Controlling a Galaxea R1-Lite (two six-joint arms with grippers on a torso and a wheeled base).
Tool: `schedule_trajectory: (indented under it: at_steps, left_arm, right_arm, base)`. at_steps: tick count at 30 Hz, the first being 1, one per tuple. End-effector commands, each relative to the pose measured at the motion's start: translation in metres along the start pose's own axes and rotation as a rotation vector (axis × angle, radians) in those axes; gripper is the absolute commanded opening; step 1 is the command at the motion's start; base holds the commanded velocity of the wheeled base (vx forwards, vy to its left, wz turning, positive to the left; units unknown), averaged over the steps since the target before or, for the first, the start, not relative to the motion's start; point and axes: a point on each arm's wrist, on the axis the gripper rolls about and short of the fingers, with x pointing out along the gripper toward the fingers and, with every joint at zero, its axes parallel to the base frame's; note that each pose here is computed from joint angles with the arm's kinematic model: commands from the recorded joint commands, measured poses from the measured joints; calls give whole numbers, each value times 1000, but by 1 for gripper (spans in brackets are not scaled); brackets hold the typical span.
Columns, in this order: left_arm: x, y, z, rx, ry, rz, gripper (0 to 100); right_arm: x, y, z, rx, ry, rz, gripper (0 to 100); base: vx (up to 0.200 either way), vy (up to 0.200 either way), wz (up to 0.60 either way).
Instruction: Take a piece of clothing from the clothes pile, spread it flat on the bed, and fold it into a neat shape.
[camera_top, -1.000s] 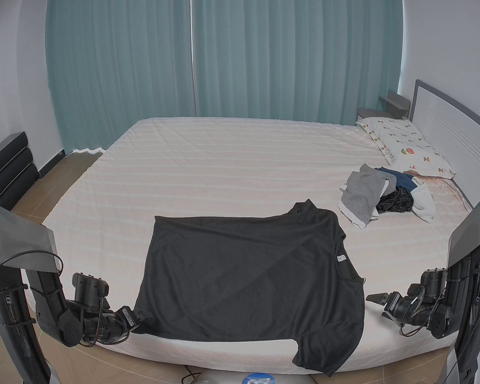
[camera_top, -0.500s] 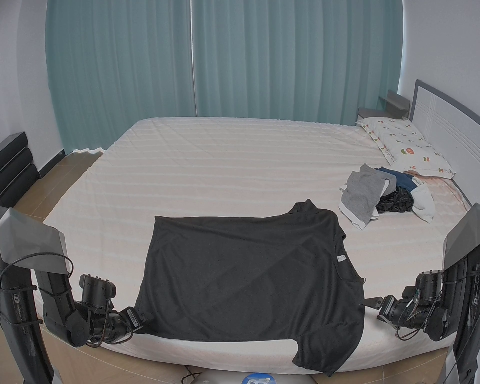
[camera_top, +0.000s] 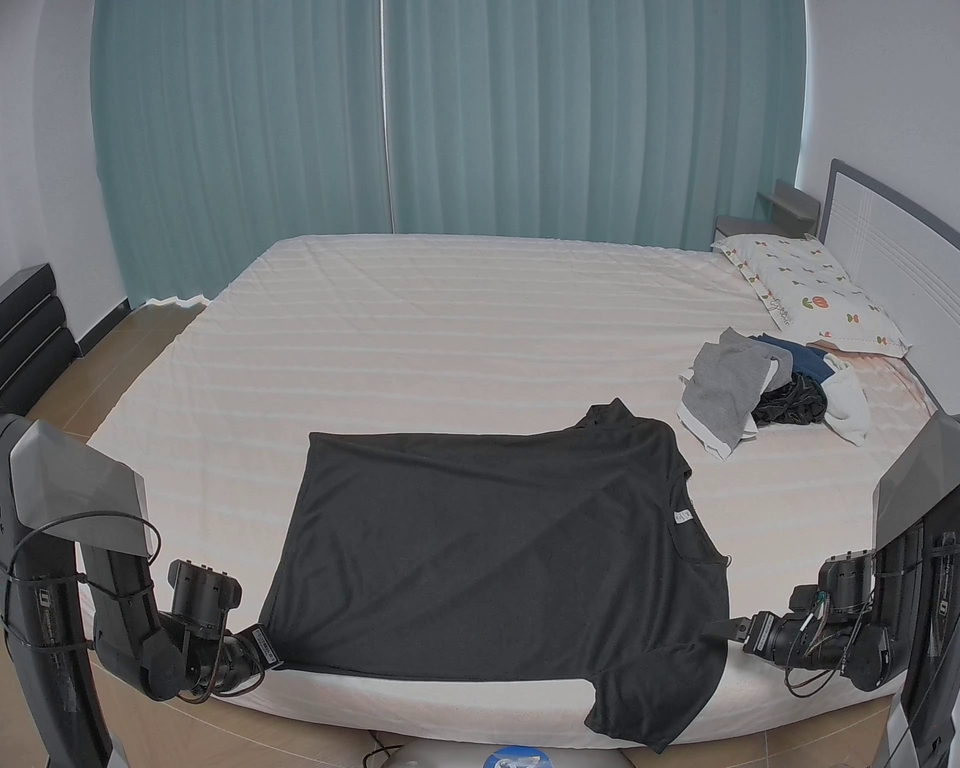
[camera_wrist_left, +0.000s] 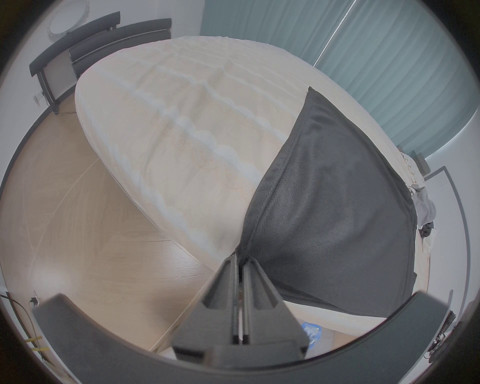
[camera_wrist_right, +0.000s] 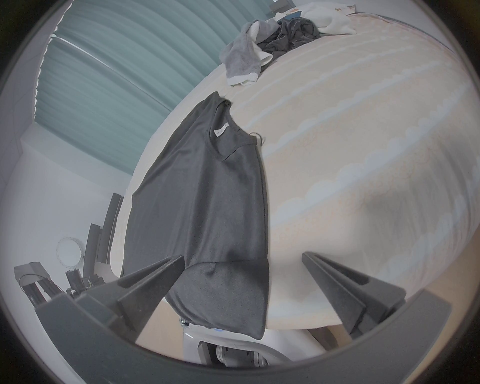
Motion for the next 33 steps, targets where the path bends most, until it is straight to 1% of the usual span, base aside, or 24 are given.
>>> schedule_trajectory:
  at_steps: [1,9,16,17,24,27,33]
  left_arm:
    - [0,2,-1,0,-6,22,0]
    - [1,1,-4,10,-4,30,0]
    - [1,1,-3,7,-5,29,0]
    - [1,1,-3,7,-5,29,0]
    - [1,1,-3,7,-5,29,0]
    - [2,2,-4,8,-3,31,0]
    - [2,2,-4,9,-1,33,0]
  right_arm:
    - [2,3,-6,-16,28,3,100]
    - [5,8,-10,-42,48,19,100]
    - [13,8,-8,-48,38,24,100]
    - [13,7,-8,-47,41,20,0]
    - [8,4,-12,-56,49,-16,0]
    - [5,-1,-13,-78,53,-37,0]
    - [2,-8,-8,-58,28,-57,0]
  base:
    - [0,0,0]
    - [0,0,0]
    - [0,0,0]
    - [0,0,0]
    - [0,0,0]
    - [0,0,0]
    - [0,0,0]
